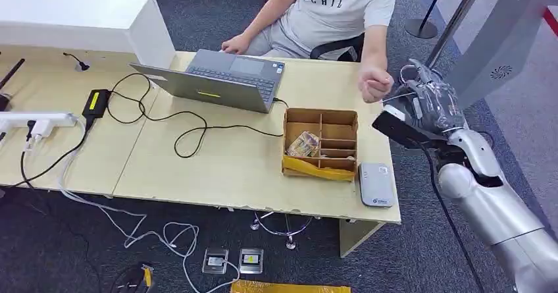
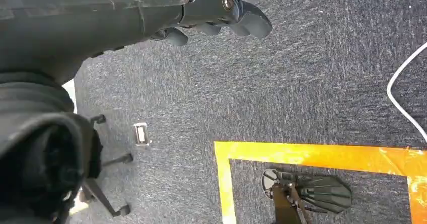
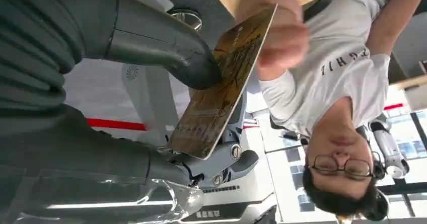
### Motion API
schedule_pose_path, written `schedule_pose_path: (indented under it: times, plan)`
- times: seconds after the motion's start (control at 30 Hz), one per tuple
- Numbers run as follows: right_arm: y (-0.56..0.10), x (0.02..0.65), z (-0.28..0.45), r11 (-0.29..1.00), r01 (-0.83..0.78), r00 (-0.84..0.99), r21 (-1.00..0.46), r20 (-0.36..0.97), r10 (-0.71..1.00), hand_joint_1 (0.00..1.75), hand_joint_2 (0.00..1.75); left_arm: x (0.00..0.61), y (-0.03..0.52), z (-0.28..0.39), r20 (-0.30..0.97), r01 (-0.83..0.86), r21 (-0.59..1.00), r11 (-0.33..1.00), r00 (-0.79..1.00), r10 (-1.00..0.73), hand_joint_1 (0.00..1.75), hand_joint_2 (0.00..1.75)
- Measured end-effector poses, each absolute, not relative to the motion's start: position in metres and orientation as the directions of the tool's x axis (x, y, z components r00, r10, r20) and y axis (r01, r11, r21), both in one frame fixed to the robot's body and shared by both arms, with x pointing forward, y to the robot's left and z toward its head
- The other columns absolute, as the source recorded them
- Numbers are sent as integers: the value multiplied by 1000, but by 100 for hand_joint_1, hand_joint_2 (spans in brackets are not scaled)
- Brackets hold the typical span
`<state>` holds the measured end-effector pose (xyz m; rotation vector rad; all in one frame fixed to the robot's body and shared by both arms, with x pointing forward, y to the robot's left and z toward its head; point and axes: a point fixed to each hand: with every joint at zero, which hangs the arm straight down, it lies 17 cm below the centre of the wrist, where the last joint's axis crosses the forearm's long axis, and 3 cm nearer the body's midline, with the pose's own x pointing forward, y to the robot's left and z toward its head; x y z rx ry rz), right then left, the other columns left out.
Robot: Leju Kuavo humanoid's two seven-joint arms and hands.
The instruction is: Pass the card to the sensor for recognition and then transmit it.
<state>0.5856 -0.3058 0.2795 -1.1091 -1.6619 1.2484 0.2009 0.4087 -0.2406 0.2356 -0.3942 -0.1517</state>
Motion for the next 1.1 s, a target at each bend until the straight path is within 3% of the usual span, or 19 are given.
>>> schedule_pose_path:
  times: [0.37, 1.1]
  plan:
    - [-288, 598, 298, 188, 218, -379, -958, 94, 921, 175, 175, 205, 410, -239, 363, 81, 252, 964, 916, -171, 0, 0]
    - [-314, 604, 211, 332, 57, -258, -941, 307, 916, 175, 175, 197, 413, -241, 352, 53, 245, 968, 926, -140, 0, 0]
